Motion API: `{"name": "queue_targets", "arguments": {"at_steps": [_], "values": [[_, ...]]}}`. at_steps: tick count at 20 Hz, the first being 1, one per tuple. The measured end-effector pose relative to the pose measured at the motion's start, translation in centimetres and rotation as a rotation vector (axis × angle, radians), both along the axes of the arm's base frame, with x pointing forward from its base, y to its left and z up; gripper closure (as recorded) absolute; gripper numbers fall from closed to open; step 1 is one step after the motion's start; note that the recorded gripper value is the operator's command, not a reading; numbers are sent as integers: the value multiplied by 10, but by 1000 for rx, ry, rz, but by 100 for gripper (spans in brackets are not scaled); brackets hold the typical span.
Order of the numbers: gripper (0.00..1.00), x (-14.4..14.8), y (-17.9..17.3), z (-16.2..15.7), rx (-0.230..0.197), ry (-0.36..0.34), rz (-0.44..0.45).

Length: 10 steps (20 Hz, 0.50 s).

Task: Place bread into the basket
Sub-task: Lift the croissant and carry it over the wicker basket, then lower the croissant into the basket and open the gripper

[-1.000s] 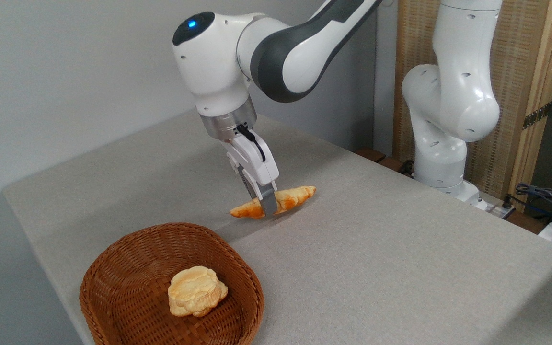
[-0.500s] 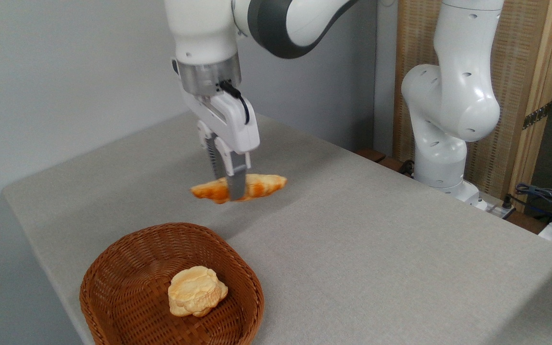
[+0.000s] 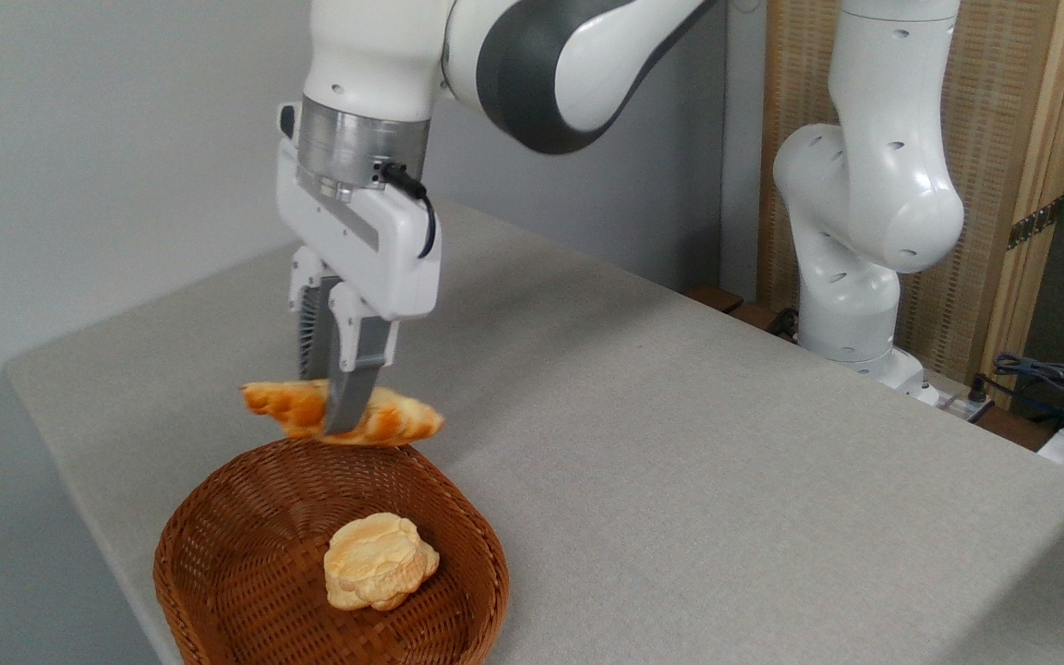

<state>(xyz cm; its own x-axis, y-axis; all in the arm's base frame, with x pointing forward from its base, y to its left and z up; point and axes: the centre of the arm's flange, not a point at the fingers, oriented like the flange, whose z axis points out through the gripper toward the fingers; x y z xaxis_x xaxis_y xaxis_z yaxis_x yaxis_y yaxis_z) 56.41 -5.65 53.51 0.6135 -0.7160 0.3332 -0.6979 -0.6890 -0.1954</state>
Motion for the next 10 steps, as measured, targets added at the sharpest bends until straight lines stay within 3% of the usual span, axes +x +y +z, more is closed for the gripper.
{"name": "queue_targets", "arguments": {"at_steps": [4,10], "values": [[0,11,2,-7,-47,-44,37],[0,15,1,-18,-42,-29,39]]}}
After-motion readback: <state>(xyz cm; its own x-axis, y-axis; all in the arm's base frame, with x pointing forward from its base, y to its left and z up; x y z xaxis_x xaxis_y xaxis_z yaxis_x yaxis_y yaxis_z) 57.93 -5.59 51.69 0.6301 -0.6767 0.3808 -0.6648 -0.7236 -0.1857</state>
